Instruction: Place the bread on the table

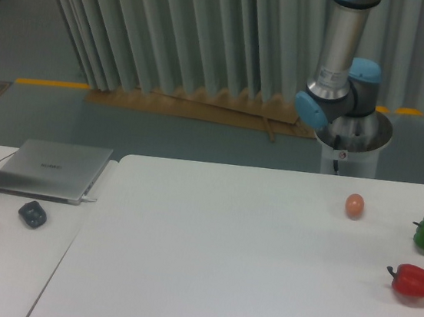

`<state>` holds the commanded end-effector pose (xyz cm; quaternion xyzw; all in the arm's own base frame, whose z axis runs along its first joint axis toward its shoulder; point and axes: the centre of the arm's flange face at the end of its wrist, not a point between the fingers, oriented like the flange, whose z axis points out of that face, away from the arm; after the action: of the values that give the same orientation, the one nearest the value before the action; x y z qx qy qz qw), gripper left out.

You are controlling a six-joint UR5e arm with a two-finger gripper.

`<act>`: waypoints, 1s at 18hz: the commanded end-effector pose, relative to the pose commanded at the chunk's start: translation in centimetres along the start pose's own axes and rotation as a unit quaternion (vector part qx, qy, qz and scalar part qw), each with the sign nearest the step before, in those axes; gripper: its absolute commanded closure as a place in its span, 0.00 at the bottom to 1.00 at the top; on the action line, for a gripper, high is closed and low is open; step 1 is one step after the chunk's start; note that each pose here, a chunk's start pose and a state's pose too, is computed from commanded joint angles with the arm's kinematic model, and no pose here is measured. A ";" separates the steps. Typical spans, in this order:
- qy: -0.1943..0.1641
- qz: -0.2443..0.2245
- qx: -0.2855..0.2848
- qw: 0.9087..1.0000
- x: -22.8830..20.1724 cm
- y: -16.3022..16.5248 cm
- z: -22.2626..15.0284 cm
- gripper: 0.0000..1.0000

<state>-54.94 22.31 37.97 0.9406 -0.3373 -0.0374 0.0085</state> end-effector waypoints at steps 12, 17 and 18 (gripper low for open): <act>-0.018 0.010 0.041 0.999 0.6 1.7 1.2 0.00; -0.001 0.010 0.022 1.000 0.5 2.3 1.7 0.00; 0.005 0.009 0.022 1.000 0.6 2.5 2.2 0.00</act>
<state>-56.22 19.97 35.82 0.9377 -0.3465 -0.0248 -0.0105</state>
